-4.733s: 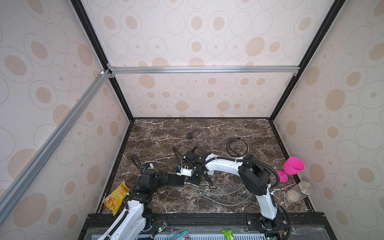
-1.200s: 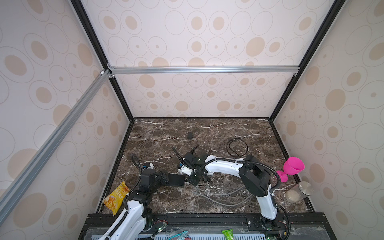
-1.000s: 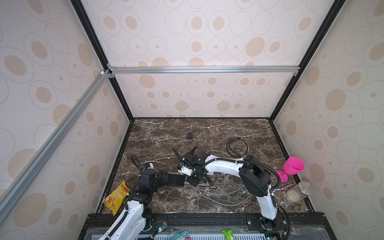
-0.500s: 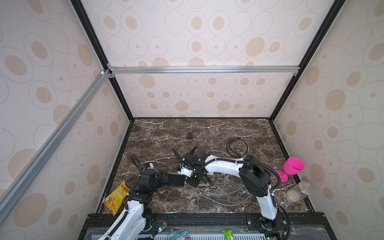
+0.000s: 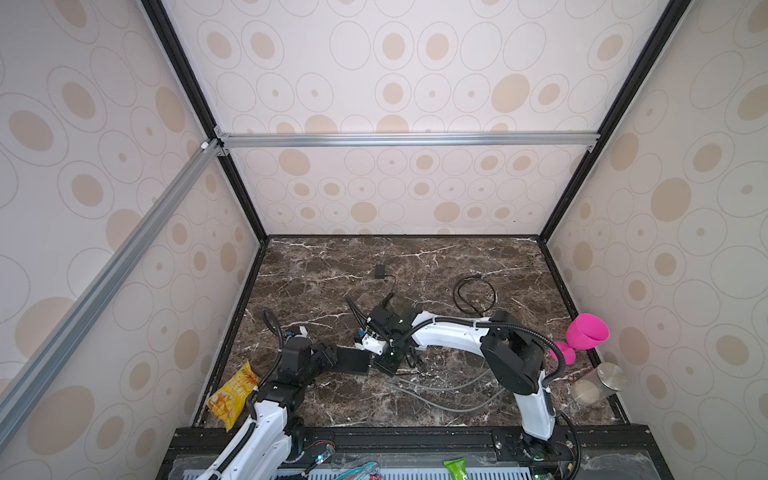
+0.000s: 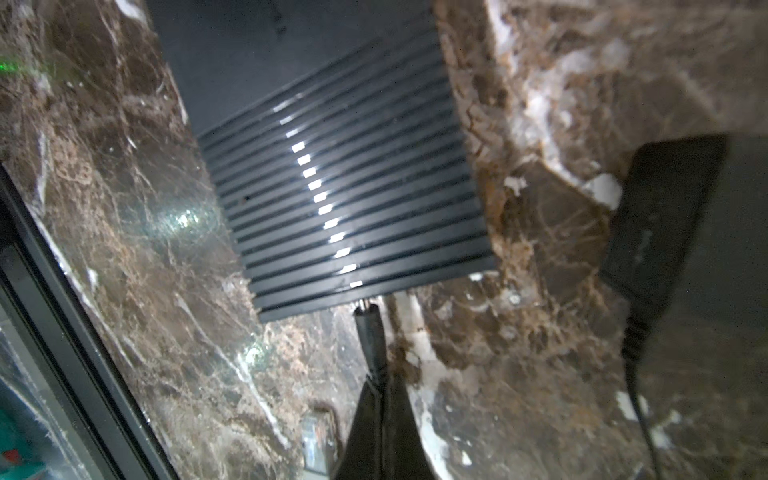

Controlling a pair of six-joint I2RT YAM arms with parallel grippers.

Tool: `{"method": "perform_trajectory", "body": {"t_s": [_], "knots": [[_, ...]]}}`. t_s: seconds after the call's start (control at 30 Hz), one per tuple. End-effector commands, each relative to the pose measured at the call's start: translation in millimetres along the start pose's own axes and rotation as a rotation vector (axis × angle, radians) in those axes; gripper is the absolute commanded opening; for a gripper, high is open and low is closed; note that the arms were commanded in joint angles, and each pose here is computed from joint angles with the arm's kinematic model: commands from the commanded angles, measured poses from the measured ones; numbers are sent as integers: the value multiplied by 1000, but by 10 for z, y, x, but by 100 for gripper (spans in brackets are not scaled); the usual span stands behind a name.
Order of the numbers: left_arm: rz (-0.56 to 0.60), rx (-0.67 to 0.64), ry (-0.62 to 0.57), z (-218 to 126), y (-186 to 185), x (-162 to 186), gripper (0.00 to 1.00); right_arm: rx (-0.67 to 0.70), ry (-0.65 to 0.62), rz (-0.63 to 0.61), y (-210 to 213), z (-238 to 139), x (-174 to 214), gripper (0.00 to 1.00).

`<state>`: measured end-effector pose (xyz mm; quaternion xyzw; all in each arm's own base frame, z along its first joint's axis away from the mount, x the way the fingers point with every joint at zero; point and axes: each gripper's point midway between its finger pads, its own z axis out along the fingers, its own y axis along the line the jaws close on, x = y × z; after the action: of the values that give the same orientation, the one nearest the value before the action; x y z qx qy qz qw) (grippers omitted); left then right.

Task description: Insert the plug into the switch port

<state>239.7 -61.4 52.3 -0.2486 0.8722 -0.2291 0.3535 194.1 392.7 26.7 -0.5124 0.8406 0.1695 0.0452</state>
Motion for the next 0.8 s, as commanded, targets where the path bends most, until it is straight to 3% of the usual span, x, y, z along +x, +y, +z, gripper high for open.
{"method": "perform_trajectory", "body": {"t_s": [0.0, 0.77], "knots": [[6, 28, -18, -16, -66, -53, 58, 1, -31, -22, 77, -94, -116, 0], [7, 94, 34, 46, -103, 104, 57, -39, -41, -153, 132, -84, -569, 0]]}}
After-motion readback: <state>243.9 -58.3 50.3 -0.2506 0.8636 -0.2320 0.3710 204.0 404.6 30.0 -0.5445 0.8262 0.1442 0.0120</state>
